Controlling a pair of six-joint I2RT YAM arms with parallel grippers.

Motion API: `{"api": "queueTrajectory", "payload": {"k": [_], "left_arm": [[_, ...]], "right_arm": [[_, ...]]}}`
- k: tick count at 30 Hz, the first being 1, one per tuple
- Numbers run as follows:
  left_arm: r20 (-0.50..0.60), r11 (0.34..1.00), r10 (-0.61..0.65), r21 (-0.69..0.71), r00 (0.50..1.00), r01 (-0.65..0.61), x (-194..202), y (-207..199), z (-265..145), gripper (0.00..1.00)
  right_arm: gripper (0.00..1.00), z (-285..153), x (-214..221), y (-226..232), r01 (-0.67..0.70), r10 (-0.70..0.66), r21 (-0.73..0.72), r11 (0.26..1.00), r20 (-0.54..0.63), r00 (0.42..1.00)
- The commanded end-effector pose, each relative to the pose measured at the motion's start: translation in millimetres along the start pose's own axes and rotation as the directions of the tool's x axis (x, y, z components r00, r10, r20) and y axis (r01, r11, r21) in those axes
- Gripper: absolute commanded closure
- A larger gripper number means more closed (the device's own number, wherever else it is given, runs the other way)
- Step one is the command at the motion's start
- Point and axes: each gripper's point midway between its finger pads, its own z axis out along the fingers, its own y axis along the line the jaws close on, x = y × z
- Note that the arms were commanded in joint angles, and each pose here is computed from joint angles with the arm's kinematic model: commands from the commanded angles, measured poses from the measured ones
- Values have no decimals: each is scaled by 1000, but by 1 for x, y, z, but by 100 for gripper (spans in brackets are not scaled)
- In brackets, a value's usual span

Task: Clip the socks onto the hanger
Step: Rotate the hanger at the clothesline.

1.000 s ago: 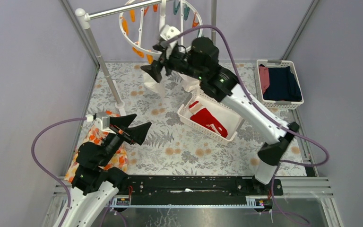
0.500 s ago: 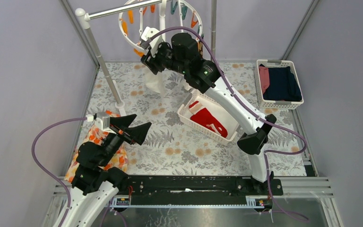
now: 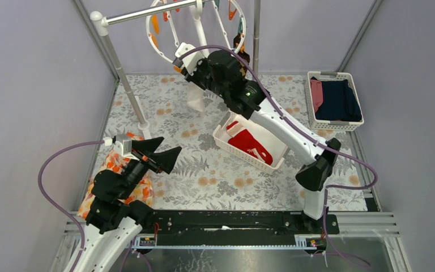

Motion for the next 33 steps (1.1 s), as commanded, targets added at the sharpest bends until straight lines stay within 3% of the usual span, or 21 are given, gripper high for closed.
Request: {"api": "queueTrajectory", "payload": {"k": [1, 14, 25, 33], "left_arm": [[0, 1000, -7, 15, 1000, 7, 1, -2, 1, 1], [56, 998, -50, 51, 997, 47, -11, -10, 12, 2], [115, 1000, -1, -2, 993, 1, -46, -6, 43, 3], [228, 996, 13, -91, 974, 7, -92, 2, 63, 5]], "right_arm": [[68, -49, -38, -53, -2, -14, 179, 984, 88, 996], [68, -82, -1, -128, -78, 60, 303, 950, 70, 996], [66, -83, 24, -168, -130, 116, 332, 935, 61, 991], [65, -85, 42, -195, -213, 194, 329, 920, 89, 977]]}}
